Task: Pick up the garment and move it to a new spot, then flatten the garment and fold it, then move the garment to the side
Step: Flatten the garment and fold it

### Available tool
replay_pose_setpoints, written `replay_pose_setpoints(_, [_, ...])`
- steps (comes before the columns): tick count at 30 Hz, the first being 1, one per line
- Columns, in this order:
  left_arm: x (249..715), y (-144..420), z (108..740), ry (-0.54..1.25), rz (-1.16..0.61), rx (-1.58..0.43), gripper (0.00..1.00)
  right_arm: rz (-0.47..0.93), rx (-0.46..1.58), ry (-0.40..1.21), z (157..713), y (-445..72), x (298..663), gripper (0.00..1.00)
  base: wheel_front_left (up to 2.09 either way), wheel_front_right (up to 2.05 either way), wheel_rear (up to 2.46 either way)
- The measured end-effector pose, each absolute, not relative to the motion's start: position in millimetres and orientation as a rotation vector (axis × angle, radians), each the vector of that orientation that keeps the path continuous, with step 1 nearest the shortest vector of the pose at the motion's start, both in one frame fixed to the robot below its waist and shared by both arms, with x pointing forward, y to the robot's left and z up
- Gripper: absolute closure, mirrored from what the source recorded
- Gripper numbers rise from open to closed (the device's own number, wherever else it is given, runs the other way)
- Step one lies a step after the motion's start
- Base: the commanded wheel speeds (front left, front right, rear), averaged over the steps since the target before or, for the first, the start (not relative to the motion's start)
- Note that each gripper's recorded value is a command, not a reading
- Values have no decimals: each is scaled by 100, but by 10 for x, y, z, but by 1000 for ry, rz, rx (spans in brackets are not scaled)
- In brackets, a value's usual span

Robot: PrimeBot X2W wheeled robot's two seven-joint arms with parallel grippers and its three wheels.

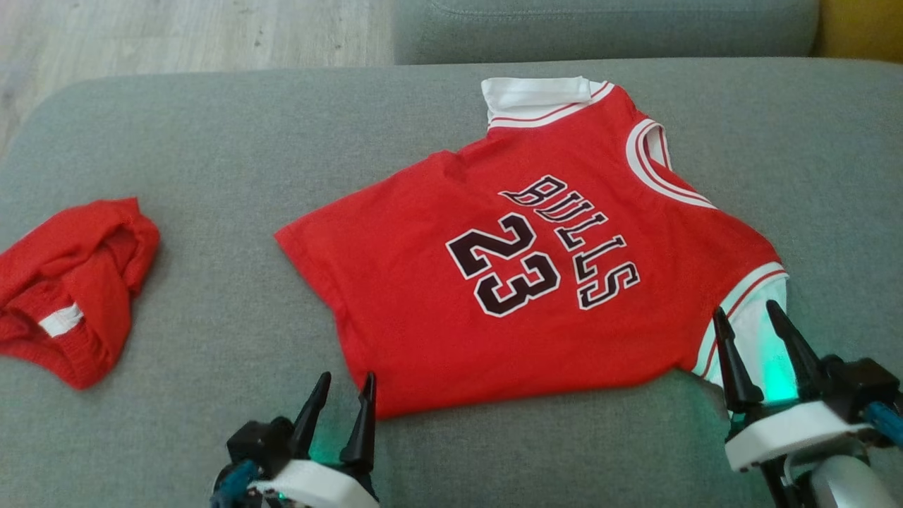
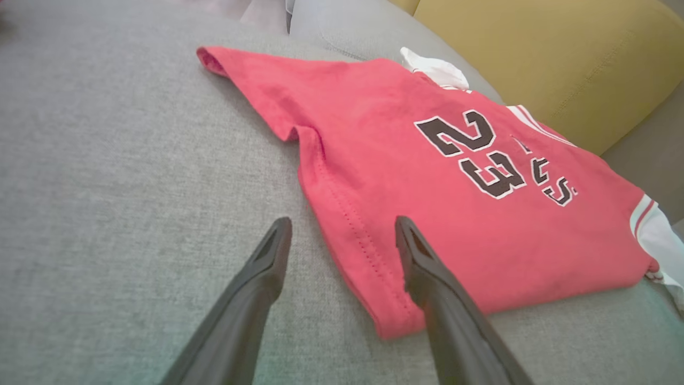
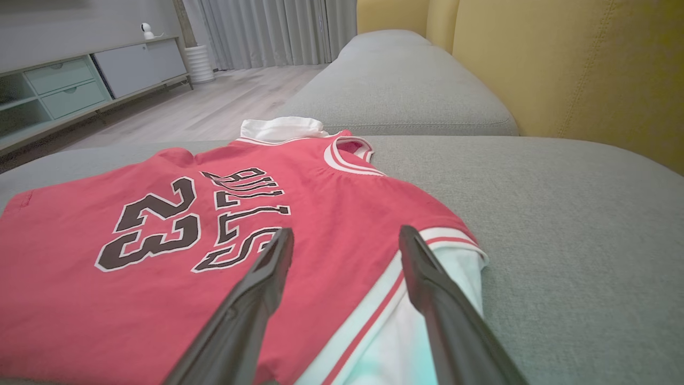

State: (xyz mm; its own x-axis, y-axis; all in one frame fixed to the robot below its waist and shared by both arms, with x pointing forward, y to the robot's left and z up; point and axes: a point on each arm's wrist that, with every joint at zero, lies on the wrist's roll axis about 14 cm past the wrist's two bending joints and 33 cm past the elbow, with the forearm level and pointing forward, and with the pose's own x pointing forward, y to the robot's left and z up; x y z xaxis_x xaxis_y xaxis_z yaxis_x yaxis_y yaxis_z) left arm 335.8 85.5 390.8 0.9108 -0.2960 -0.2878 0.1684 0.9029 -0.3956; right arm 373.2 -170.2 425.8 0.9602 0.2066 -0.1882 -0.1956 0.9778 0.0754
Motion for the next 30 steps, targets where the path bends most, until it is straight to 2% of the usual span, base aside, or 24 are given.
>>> replay_pose_setpoints(10, [3438,489,3734,456,-345,-433,0,213,54,190,4268,-1677,3828,0,0,0,0])
replay_pose_setpoints(11, [3469,456,3756,452,-356,-437,8,215,54,193,4261,-1675,3825,0,0,0,0])
replay_pose_setpoints(12, [3503,432,3785,445,-366,-437,56,217,53,195,4255,-1668,3823,0,0,0,0])
replay_pose_setpoints(13, [3532,420,3810,438,-372,-436,100,220,53,193,4261,-1659,3827,0,0,0,0])
replay_pose_setpoints(18, [3603,411,3982,377,-395,-421,100,225,52,186,4283,-1640,3833,0,0,0,0])
replay_pose_setpoints(24, [3755,463,4586,152,-432,-339,100,240,66,170,4337,-1551,3854,0,0,0,0])
replay_pose_setpoints(30, [3533,388,4968,18,-475,-295,100,266,89,174,4334,-1394,3798,0,0,0,0])
